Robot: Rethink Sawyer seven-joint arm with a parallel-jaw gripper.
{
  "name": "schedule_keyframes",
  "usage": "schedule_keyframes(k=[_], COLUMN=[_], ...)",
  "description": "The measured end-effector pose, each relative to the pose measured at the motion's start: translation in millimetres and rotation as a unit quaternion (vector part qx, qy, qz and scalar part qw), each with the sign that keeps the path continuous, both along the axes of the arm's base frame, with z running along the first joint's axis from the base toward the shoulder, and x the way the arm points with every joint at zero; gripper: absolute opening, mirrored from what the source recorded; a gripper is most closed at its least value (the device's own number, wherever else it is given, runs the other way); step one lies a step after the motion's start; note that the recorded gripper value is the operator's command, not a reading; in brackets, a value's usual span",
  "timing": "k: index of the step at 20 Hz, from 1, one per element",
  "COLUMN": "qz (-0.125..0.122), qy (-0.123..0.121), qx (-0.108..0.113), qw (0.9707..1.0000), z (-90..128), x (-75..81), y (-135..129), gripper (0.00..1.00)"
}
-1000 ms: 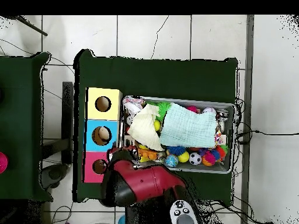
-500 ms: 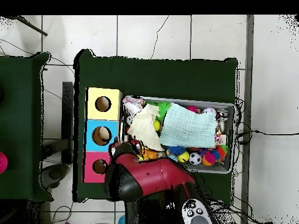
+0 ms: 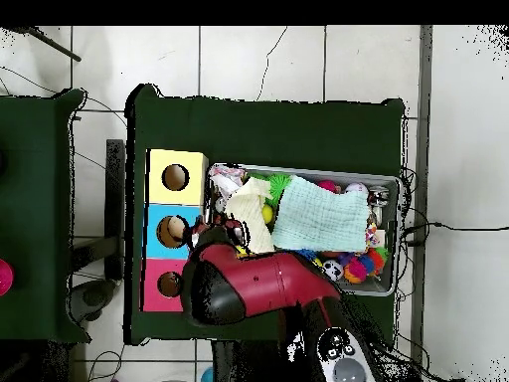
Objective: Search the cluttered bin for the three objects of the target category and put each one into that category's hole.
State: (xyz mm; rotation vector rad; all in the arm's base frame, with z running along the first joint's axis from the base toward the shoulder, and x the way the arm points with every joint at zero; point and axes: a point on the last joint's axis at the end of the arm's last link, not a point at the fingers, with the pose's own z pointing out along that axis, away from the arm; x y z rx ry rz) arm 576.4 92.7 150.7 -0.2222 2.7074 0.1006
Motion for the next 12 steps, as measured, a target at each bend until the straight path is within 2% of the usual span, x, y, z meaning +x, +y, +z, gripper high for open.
schedule_keyframes(k=[8,12], qz=[-0.002,-0.008], qy=[-0.017,-0.031], qx=[-0.004,-0.004], qw=[0.9998,0.9995], z=[0.6,0.4], x=[19.7,36.8], y=[-14.1,-38.6], gripper=[1.00,1.00])
